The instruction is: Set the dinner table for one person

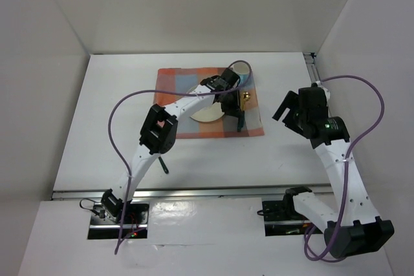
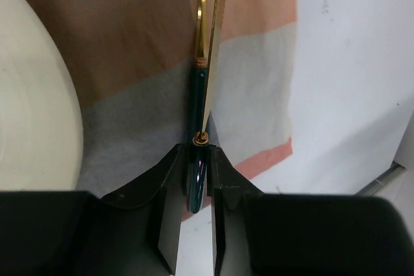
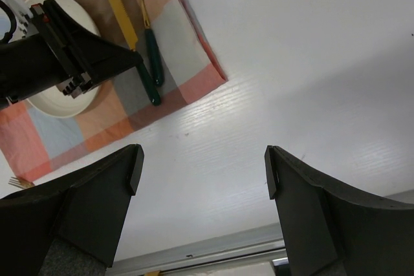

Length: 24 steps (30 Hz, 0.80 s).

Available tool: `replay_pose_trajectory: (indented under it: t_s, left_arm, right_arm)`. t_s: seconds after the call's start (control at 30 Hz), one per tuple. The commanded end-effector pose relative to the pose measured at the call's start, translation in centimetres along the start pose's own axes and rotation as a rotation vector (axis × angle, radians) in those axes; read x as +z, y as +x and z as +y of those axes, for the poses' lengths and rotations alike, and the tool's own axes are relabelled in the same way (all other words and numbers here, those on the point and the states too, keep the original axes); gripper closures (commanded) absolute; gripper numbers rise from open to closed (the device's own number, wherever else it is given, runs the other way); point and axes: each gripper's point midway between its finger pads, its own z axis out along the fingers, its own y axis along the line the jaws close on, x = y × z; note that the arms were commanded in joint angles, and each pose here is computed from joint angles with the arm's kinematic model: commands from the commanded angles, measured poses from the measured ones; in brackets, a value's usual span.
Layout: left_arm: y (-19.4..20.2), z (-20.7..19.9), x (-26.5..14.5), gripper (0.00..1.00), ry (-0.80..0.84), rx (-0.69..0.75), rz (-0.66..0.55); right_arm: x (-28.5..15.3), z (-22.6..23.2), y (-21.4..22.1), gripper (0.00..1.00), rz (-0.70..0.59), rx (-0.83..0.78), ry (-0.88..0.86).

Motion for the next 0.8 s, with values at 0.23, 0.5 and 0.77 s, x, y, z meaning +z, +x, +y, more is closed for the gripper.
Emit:
replay_pose_trajectory:
  t_s: [0.23,0.5,0.77]
  left_arm:
    - [-1.1,-0.4,-1.9,0.30,-0.009,0.018,-0.062]
    - [0.5,-2.4,-6.2,0.36,0.013,0.110,-0.064]
    - [7.6,3.8,-16.8,0.48,-0.285,-0.023,-0.140]
  right_arm:
    - [-0.9,-0.8,0.3,0.11,-0.004,-0.002,0.008]
    - [-0.7,-0.4,0.4,0.11,0.001,-0.001,-0.013]
    - [0.8,0.9,1.0,0.11,0.039,-0.010,-0.067]
